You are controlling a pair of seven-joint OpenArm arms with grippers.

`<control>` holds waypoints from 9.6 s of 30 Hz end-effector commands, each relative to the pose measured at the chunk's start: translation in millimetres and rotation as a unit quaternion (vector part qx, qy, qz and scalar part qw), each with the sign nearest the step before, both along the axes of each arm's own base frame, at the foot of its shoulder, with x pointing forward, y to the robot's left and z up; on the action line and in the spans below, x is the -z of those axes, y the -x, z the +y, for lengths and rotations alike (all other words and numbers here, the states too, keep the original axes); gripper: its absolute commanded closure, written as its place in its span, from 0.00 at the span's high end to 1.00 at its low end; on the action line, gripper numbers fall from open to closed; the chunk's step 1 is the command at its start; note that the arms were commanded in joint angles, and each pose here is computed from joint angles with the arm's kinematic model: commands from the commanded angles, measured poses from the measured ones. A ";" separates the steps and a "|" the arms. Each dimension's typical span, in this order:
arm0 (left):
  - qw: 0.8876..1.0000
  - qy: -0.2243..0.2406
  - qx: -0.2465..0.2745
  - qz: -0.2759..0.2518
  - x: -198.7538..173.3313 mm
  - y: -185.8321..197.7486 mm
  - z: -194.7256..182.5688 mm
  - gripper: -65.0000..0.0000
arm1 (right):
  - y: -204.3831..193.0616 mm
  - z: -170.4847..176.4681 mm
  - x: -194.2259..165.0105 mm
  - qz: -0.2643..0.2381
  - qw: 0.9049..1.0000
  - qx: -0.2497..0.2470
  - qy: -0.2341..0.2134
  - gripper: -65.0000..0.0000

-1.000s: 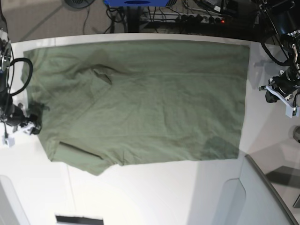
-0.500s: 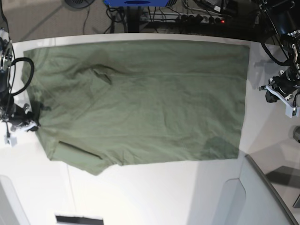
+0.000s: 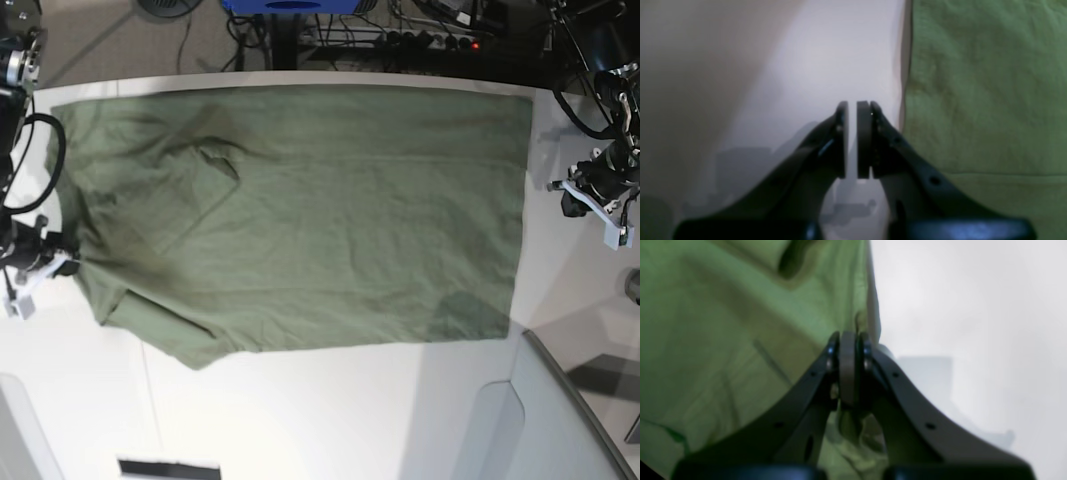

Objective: Layout the t-shirt on the table in an organized manner, then fold the t-shirt properly
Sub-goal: 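Grasp the shirt side edge near the hem with the right gripper, then grasp the opposite shirt side edge with the left gripper, then lift both held side edges and fold the hem half toward the collar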

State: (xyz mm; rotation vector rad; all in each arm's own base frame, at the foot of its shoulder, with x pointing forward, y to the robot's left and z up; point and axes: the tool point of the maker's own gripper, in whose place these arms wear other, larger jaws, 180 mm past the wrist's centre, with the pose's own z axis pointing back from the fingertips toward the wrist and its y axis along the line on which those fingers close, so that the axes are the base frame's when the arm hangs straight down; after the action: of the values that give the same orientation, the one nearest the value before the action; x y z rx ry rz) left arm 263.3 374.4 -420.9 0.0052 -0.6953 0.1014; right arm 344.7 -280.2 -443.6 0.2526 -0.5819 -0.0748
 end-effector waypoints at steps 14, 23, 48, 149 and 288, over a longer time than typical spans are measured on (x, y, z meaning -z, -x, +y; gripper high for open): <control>1.000 -0.005 0.000 -0.028 -15.3 -13.7 3.8 0.08 | 43.0 9.1 -6.1 0.061 0.998 0.014 -0.022 0.23; 1.000 -0.006 0.000 -0.024 -13.5 -10.4 5.1 0.08 | 4.3 4.7 -44.7 -0.001 1.000 0.007 0.001 0.48; 1.000 -0.011 -0.003 -0.017 -12.2 -2.7 10.5 0.08 | -61.0 -0.3 1.3 0.006 0.999 0.033 -0.022 0.48; 0.990 0.001 0.140 -0.005 -12.1 -33.0 -123.9 0.00 | -50.8 10.4 25.7 0.008 0.997 0.064 -0.034 0.00; 0.990 0.021 0.065 -0.122 -76.2 -160.2 -81.1 0.00 | -102.3 11.0 -24.5 -0.197 0.979 -0.010 0.059 0.00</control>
State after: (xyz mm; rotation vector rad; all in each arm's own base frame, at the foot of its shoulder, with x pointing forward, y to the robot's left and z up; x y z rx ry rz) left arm 409.1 286.8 -370.4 -0.1030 -0.8603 -0.0029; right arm 432.4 -260.4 -439.3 0.1668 -0.9176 0.0326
